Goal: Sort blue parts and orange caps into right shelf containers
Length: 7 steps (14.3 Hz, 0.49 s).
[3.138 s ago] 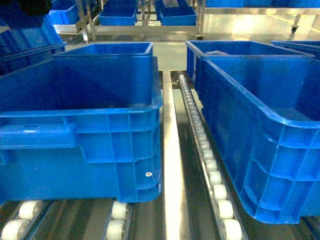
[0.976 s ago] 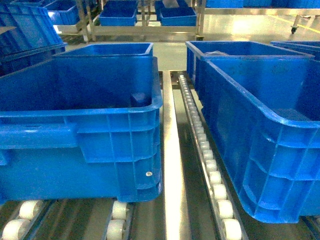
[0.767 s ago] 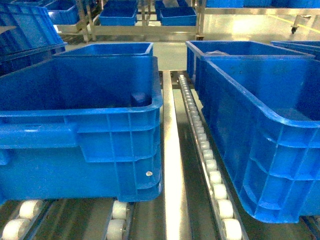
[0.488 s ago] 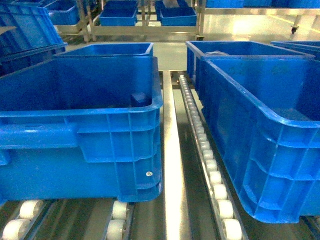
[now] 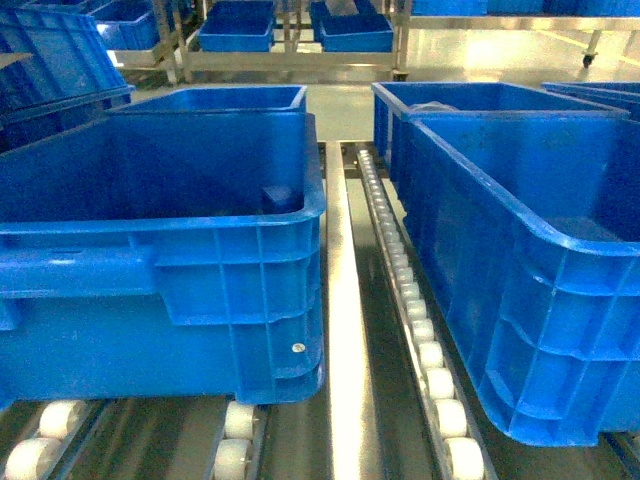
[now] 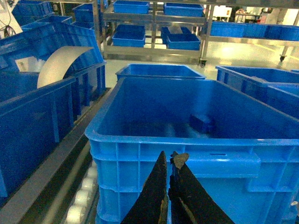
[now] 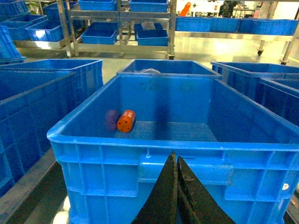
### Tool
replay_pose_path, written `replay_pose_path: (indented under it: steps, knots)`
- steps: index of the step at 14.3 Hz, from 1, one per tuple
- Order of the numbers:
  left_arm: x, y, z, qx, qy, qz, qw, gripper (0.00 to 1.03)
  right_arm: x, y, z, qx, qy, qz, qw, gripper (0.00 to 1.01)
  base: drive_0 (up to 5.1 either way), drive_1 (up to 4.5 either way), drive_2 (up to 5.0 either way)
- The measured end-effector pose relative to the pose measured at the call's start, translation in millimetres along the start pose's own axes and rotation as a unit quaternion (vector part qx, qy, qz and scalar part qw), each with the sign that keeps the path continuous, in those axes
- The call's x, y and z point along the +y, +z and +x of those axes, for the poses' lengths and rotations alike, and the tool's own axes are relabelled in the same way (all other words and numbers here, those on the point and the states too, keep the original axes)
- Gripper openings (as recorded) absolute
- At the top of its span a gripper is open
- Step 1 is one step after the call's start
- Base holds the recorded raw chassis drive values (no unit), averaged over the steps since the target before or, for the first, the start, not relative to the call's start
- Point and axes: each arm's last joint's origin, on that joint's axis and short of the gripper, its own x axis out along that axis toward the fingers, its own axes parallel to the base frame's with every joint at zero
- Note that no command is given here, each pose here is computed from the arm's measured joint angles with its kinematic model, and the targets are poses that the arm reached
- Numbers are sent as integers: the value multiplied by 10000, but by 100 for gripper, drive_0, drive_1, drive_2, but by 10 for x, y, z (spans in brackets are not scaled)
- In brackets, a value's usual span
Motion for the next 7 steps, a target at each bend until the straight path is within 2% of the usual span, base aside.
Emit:
replay_pose_path:
  steps: [5,6,7]
  knots:
    - [0,-4,-42,6,0,2,10000,2,0,-3,-39,0,0,0,10000,1,0,0,0]
    - [0,-3,-53,-6,0,2,10000,2,1,-62,-97,261,4,0,9997,1,0,0,0]
    - [1,-46,-107,185,8,2,9998,2,0,-26,-148,8,2,0,10000,1,0,0,0]
